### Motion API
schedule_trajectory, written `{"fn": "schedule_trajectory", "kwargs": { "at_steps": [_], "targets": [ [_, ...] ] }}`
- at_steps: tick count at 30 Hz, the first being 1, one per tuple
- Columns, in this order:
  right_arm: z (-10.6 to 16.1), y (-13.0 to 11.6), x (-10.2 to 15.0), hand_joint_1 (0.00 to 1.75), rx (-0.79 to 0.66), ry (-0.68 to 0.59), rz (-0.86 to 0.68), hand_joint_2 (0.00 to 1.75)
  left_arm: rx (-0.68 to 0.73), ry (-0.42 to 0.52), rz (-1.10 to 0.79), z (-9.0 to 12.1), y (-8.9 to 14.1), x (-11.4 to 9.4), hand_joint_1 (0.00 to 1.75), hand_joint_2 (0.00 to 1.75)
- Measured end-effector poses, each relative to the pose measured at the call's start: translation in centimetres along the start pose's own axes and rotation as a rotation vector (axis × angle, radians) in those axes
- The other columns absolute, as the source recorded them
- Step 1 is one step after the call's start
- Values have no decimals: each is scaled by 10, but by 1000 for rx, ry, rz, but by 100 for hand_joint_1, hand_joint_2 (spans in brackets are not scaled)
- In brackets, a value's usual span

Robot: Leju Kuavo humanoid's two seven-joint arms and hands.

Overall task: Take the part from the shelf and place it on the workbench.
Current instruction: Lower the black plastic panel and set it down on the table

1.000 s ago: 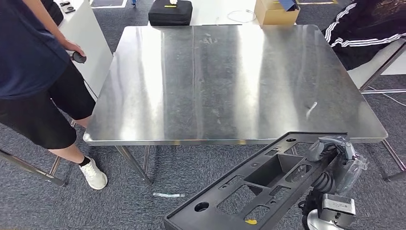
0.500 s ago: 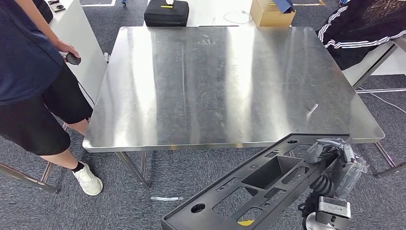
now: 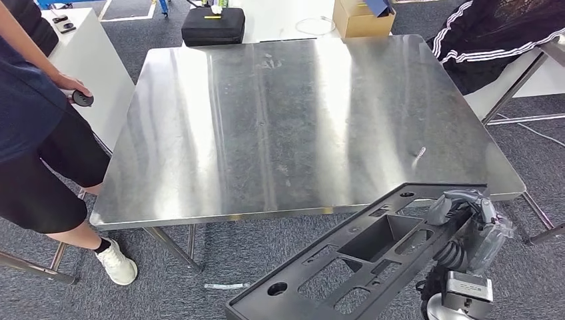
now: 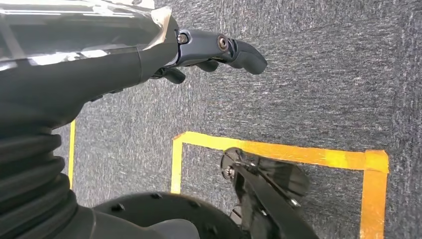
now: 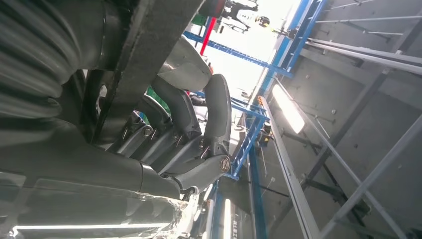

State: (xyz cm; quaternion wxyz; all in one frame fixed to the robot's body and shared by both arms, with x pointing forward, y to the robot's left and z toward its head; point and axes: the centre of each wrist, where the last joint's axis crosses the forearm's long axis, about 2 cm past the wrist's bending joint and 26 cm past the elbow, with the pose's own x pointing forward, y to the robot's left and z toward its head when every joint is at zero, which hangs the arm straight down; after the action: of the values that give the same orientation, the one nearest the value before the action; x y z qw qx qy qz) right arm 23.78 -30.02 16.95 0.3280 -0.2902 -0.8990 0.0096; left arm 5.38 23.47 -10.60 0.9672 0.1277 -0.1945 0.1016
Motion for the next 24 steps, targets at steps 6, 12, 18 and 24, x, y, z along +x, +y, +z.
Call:
{"fn": "schedule_trajectory", "kwargs": {
  "at_steps": [6, 12, 18, 24],
  "targets": [
    [0, 1, 0, 175, -2, 2, -1, 175, 3, -1, -2, -1, 2, 0, 0, 175],
    [-3, 0, 2, 175, -1, -6, -4, 175, 2, -4, -1, -1, 1, 1, 0, 175],
    [0, -1, 1, 175, 7, 1, -4, 175, -5, -4, 0, 0, 0, 0, 0, 175],
    [3, -2, 1, 175, 19, 10, -1, 175, -10, -14, -2, -1, 1, 1, 0, 175]
  ]
}}
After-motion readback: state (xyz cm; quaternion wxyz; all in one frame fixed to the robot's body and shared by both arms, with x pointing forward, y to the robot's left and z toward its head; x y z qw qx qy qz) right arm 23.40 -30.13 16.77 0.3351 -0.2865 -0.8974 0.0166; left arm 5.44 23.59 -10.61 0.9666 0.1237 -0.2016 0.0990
